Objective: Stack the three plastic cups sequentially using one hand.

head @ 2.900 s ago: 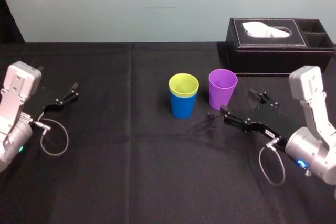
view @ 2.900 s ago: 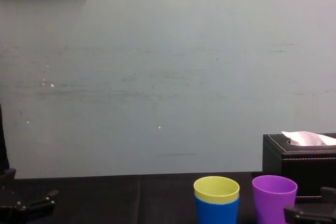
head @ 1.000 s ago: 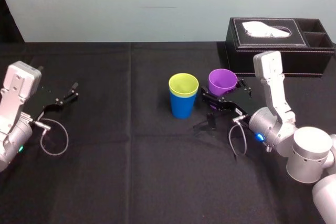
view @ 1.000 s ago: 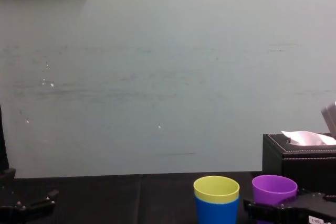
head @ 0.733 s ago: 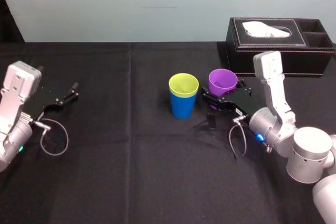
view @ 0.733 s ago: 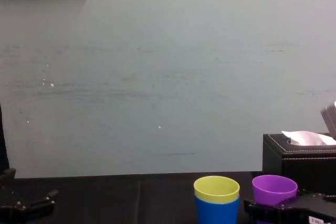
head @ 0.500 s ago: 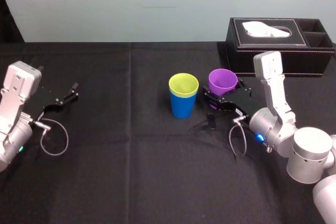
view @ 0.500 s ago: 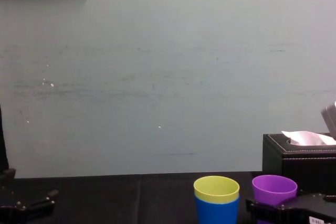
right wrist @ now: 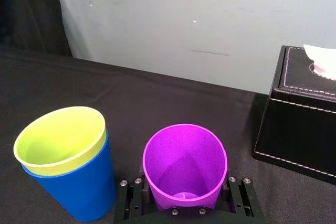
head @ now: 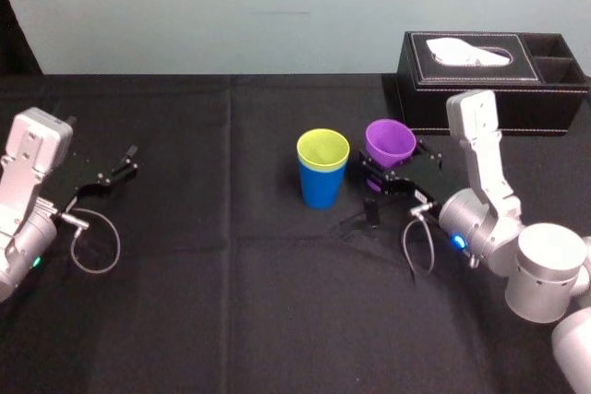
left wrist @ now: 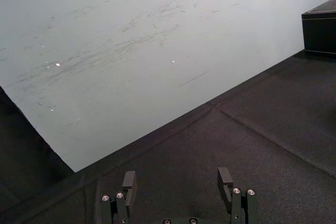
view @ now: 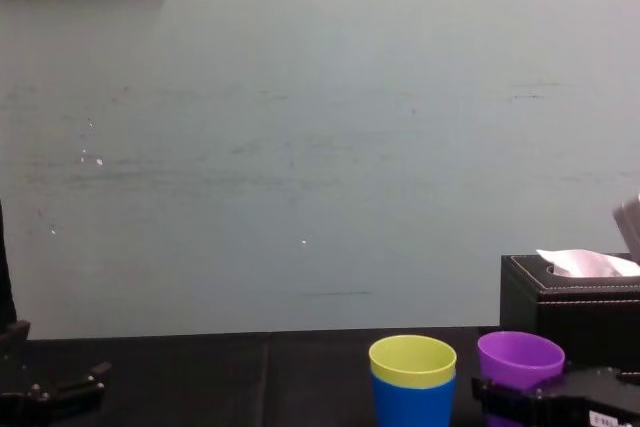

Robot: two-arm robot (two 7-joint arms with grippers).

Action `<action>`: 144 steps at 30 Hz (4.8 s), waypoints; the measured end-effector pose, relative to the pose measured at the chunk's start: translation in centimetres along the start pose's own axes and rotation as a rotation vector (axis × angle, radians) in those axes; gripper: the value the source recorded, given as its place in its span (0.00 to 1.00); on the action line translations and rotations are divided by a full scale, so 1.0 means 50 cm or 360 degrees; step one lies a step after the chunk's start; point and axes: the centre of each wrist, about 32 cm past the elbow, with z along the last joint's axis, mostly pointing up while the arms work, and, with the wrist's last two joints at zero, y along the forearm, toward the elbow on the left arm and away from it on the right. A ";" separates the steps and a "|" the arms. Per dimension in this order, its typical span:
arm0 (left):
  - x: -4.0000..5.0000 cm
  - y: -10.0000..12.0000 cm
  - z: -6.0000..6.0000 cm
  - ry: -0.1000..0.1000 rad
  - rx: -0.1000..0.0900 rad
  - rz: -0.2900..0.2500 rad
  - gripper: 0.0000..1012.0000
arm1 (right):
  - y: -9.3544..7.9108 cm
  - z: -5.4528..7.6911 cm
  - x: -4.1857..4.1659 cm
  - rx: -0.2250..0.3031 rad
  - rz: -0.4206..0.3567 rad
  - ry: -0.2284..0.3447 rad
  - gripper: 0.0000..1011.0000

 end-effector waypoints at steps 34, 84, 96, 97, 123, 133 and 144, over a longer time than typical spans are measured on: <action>0.000 0.000 0.000 0.0000 0.0000 0.0000 1.00 | -0.062 0.171 -0.034 0.0227 0.0283 -0.0088 0.72; 0.000 0.000 0.000 0.0000 0.0000 0.0000 1.00 | -0.001 0.120 -0.073 0.0160 0.0335 -0.0068 0.72; 0.000 0.000 0.000 0.0000 0.0000 0.0000 1.00 | 0.010 0.111 -0.070 0.0122 0.0343 -0.0071 0.72; 0.000 0.000 0.000 0.0000 0.0000 0.0000 1.00 | 0.011 0.111 -0.070 0.0120 0.0345 -0.0071 0.72; 0.000 0.000 0.000 0.0000 0.0000 0.0000 1.00 | 0.011 0.109 -0.068 0.0113 0.0351 -0.0069 0.78; 0.000 0.000 0.000 0.0000 0.0000 0.0000 1.00 | 0.011 0.110 -0.069 0.0114 0.0351 -0.0069 0.99; 0.000 0.000 0.000 0.0000 0.0000 0.0000 1.00 | 0.009 0.110 -0.068 0.0120 0.0346 -0.0069 0.99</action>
